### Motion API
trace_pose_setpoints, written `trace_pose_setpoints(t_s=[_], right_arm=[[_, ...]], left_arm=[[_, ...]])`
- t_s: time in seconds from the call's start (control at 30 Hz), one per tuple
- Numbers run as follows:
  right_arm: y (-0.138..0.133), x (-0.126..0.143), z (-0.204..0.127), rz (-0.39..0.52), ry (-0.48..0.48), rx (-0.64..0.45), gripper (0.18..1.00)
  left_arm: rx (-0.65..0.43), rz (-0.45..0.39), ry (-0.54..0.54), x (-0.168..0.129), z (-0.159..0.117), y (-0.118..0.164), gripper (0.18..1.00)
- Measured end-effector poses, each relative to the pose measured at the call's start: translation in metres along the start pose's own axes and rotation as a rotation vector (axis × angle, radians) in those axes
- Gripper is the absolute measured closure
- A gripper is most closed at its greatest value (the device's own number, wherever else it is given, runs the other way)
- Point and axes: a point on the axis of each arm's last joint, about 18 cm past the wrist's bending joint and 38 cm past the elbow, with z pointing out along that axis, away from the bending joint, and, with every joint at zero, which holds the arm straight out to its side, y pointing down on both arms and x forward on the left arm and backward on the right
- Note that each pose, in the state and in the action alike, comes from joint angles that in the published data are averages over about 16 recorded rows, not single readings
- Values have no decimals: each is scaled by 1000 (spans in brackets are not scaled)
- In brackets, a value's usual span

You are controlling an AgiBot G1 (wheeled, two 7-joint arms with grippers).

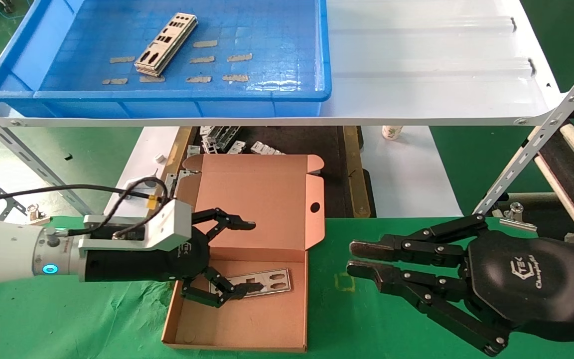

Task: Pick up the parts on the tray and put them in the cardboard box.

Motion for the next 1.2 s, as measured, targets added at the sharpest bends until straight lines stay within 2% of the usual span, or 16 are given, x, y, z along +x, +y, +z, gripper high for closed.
trace_pose_setpoints(t_s=[0.17,0.37,0.9,1.2], right_arm=[[0,0,0,0,0,0,886],[0,0,0,0,0,0,787],[0,0,0,0,0,0,415],[0,0,0,0,0,0,272]], left_arm=[[54,-23,-12,5,-10,-11,211],[114,-47,-21,12,-24,-26,189],[241,-89,-7,40,-64,-70,184],[287,-103,26,62,-85,-97,184]])
